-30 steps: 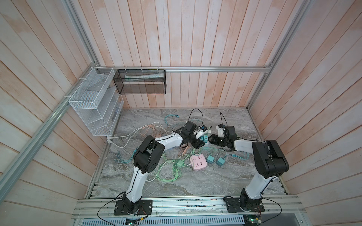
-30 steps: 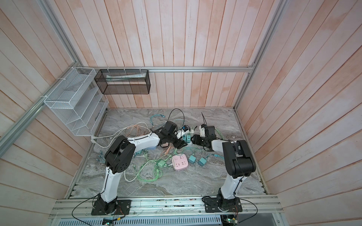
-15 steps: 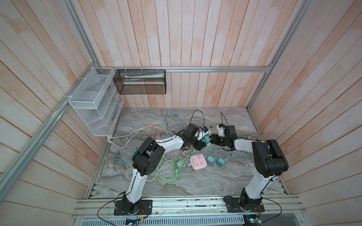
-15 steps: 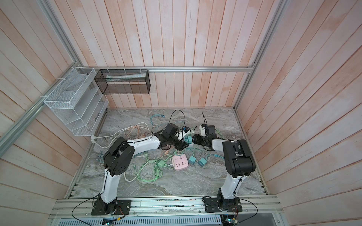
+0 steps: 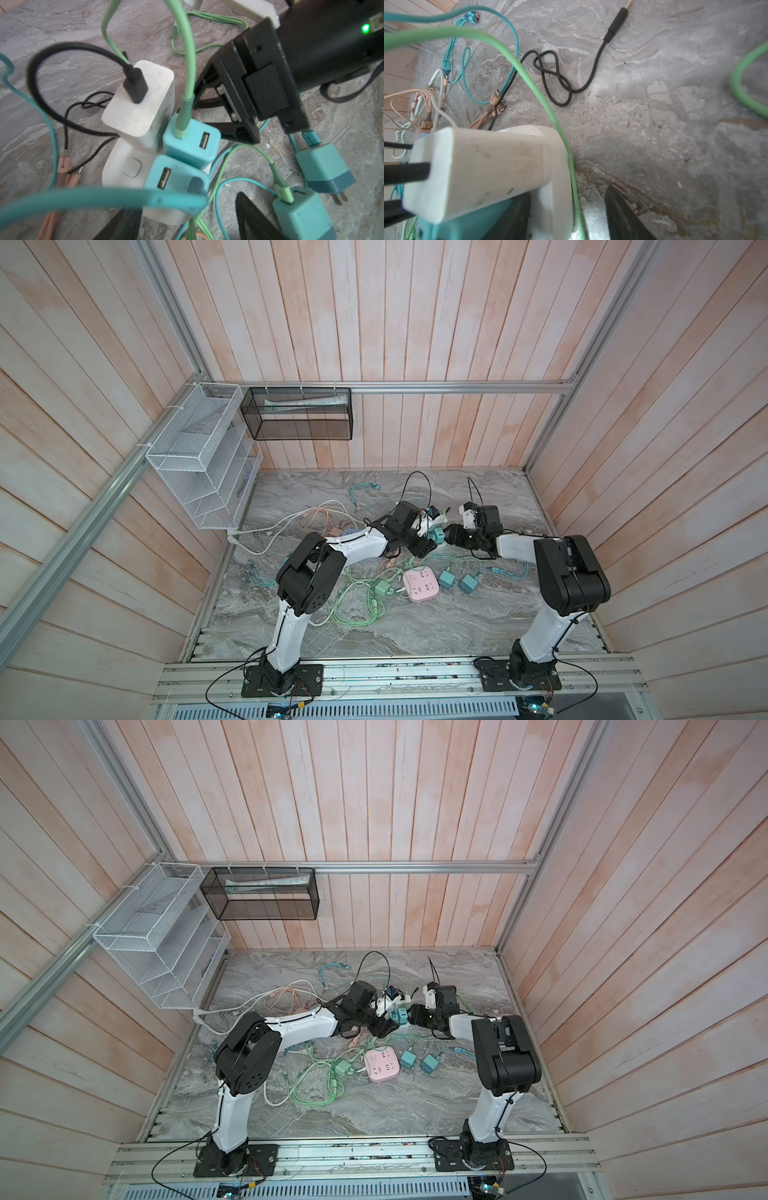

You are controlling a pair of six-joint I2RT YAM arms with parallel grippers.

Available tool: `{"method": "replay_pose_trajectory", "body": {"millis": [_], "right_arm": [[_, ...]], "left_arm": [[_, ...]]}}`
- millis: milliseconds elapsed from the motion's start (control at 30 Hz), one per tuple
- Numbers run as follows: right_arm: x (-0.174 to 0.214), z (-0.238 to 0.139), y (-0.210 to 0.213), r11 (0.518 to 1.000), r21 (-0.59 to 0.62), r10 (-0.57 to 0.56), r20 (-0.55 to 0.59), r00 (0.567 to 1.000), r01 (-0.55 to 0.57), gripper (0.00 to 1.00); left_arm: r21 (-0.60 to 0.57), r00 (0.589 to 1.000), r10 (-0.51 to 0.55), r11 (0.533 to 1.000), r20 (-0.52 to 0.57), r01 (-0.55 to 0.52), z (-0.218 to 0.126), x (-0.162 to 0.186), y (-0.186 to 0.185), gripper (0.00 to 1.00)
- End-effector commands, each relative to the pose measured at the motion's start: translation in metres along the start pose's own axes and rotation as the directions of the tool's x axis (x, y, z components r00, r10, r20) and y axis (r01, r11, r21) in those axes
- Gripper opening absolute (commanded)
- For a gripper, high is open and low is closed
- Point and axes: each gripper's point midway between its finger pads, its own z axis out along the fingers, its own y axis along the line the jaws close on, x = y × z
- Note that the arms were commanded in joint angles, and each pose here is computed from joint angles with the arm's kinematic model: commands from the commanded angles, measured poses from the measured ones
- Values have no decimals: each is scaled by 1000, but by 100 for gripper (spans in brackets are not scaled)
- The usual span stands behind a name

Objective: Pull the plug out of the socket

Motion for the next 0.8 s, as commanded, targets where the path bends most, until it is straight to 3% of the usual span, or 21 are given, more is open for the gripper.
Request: {"method": "replay_pose_trajectory", "body": {"millis": [0,533,767], "right_arm": [[13,7,-11,999,39,11,-52,999,-9,58],[16,9,-13,999,51,8,-88,996,-3,57],[24,9,-17,998,68,3,-115,993,5,56]], "left_arm": [[19,996,88,996,-1,-88,-1,1,1,73],[89,989,141,986,39,-144,20,-1,1,72],[85,988,150,985,39,-153,27,-1,4,58]]}}
